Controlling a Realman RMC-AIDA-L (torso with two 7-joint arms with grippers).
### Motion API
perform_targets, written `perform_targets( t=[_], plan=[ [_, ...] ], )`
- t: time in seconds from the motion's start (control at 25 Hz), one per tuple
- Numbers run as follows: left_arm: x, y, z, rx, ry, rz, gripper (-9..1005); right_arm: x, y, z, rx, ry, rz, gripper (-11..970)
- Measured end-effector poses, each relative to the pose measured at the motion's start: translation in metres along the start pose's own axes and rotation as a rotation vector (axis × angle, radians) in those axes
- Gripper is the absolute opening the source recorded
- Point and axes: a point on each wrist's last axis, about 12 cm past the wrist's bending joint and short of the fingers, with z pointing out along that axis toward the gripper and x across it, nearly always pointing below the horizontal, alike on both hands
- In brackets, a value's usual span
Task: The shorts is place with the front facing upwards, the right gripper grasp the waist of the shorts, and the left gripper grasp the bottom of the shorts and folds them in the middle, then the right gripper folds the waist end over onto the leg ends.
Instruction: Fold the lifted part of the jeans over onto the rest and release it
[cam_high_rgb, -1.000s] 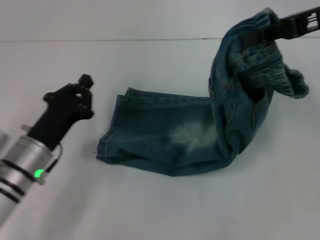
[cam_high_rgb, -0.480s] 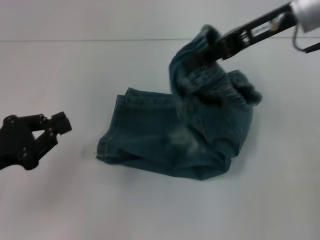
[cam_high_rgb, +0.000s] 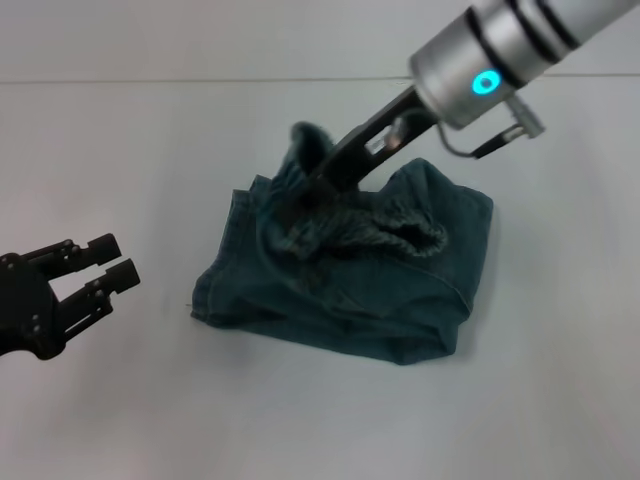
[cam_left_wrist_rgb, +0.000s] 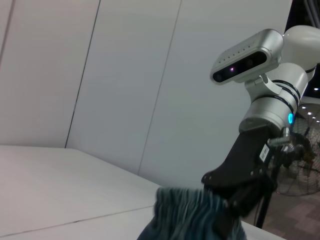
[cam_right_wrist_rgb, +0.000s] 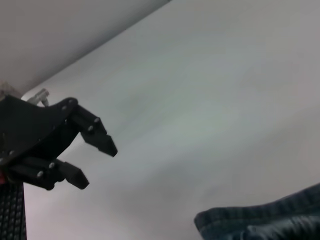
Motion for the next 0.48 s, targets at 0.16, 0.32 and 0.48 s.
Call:
perform_targets(
  t=[0.16,0.32,0.48],
  plan=[
    [0.001,0.0,0.0,-0.003,0.0,-0.004,385,-0.006,0.009,0.018,0.002,0.034,-0.032,182],
    [0.003,0.0,0.001,-0.005,0.003,-0.01,400,-0.008,0.012,0.024,0.009,0.053,-0.041,216],
    [0.005,-0.001,0.003,-0.006,0.003,-0.014,401,-0.006,0.011,0.021,0.006,0.053,-0.032,388]
  ],
)
